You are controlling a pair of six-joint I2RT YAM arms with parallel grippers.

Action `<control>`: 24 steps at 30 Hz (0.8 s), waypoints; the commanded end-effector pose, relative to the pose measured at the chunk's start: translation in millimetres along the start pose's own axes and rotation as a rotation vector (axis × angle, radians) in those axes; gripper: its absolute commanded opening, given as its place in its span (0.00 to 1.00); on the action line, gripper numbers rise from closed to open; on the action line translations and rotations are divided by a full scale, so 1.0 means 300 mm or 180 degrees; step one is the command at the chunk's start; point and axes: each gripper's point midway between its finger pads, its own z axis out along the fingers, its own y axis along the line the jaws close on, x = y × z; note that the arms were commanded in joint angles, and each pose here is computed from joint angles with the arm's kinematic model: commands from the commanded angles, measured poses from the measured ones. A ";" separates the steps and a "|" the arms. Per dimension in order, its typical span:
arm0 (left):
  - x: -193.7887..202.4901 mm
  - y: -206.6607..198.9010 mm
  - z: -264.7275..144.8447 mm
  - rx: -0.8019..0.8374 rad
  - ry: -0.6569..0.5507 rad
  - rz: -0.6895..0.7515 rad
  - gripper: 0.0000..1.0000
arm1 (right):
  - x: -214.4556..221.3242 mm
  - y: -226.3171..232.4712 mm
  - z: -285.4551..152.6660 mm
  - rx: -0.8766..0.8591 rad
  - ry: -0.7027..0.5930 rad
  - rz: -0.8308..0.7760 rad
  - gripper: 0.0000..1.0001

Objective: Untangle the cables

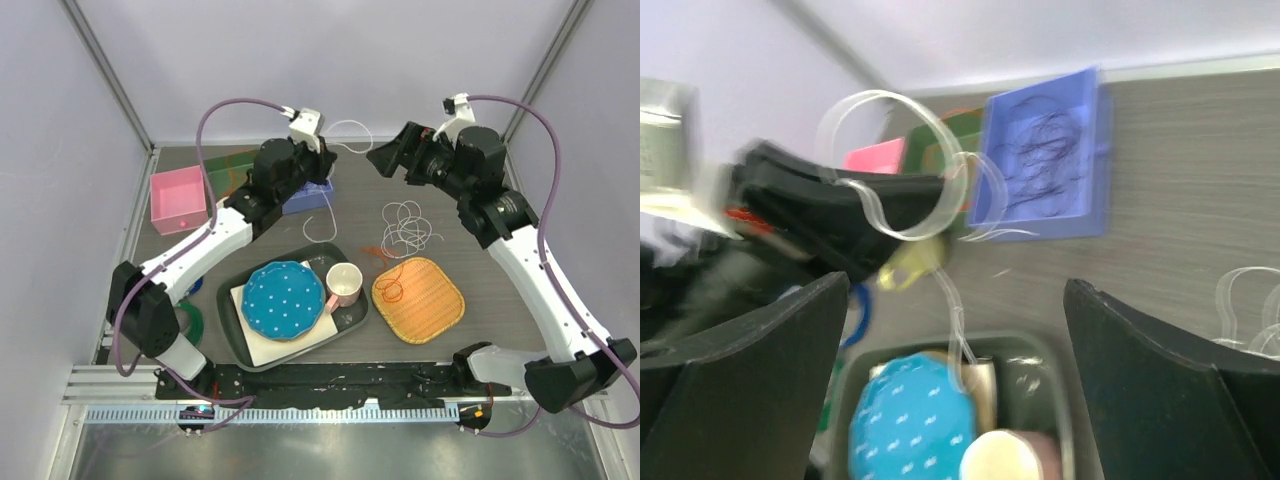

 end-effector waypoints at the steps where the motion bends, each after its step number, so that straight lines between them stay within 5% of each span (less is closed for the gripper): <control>1: -0.241 0.153 -0.099 -0.0649 -0.0357 0.0052 0.00 | -0.115 -0.199 -0.099 0.1057 -0.0752 -0.0427 0.97; 5: -0.327 0.319 -0.181 -0.1070 -0.0497 -0.0016 0.00 | -0.116 -0.427 -0.260 0.2207 -0.1258 -0.0438 1.00; 9: -0.370 0.482 -0.254 -0.1470 -0.0509 0.0018 0.00 | 0.038 -0.599 -0.299 0.2767 -0.0973 -0.0686 1.00; 17: -0.384 0.868 -0.364 -0.2385 -0.0479 0.0011 0.00 | 0.250 -0.762 -0.295 0.3075 -0.0543 -0.0654 1.00; 24: -0.272 1.176 -0.402 -0.3036 -0.0116 -0.0008 0.00 | 0.365 -0.806 -0.304 0.3108 -0.0355 -0.0487 1.00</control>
